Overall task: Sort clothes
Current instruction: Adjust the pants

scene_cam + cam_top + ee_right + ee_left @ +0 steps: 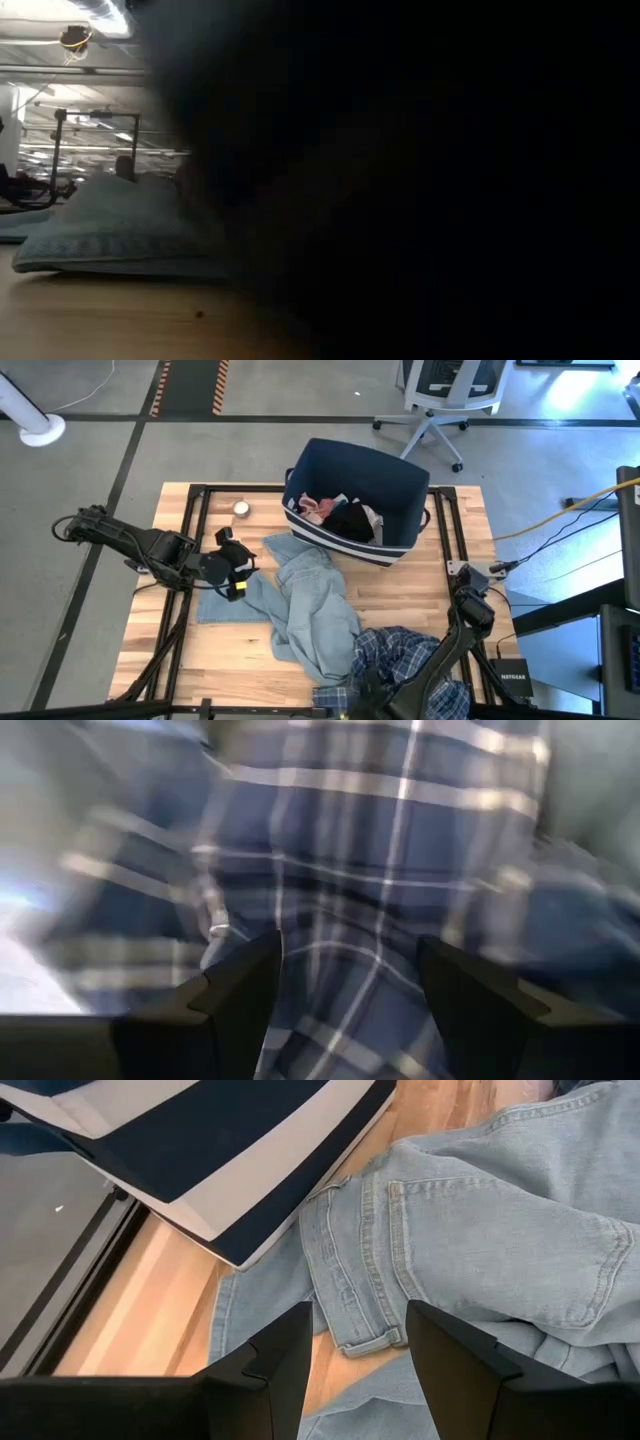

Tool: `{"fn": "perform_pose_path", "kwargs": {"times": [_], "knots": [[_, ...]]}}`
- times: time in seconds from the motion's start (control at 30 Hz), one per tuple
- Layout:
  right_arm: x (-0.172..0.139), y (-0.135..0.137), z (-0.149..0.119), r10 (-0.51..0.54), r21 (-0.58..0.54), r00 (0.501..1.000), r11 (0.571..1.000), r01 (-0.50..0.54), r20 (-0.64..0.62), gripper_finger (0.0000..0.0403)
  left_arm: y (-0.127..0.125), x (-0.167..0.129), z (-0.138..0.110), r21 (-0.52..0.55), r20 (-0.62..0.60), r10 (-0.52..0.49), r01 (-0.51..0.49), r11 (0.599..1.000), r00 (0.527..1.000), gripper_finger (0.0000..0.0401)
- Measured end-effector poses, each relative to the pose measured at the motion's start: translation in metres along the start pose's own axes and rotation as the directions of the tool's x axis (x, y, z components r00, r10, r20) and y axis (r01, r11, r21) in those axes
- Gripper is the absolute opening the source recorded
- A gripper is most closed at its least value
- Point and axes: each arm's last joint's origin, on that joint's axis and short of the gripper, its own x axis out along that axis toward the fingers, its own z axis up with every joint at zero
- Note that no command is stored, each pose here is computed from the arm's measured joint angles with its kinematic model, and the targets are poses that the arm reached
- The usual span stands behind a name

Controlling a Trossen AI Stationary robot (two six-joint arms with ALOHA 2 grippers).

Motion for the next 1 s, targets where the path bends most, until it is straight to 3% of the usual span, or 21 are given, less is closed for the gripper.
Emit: {"fn": "perform_pose_path", "kwargs": {"times": [0.13,0.27,0.3,0.5,0.73,0.9,1.0], "knots": [[-0.002,-0.015,-0.015,-0.135,-0.024,0.976,0.991,0.133,-0.170,0.0253,0.000,0.000,0.000,0.002,0.000,0.000,0.000,1.000,1.000,0.0158],[-0.015,-0.030,-0.039,-0.323,-0.041,0.863,0.942,0.334,-0.389,0.0253,0.000,0.000,0.000,0.003,0.000,0.001,-0.001,1.000,1.000,0.0158],[-0.015,-0.029,-0.042,-0.328,-0.043,0.861,0.940,0.339,-0.390,0.0253,0.000,0.000,0.000,0.003,0.000,0.001,-0.001,1.000,1.000,0.0158],[-0.005,-0.031,-0.054,-0.300,-0.010,0.854,0.945,0.327,-0.425,0.0253,0.001,0.000,0.000,0.003,0.002,0.011,-0.011,1.000,1.000,0.0158],[-0.014,-0.008,-0.063,-0.097,0.048,0.845,0.989,0.143,-0.526,0.0253,0.001,0.001,0.000,-0.001,0.002,0.013,-0.013,1.000,1.000,0.0158],[-0.041,0.003,-0.048,-0.033,0.109,0.894,0.990,0.091,-0.446,0.0253,0.001,0.001,0.000,0.001,0.002,0.013,-0.013,1.000,1.000,0.0158],[-0.060,0.002,-0.033,-0.042,0.137,0.944,0.986,0.092,-0.327,0.0253,0.001,0.001,0.000,-0.001,0.002,0.014,-0.014,1.000,1.000,0.0158]]}}
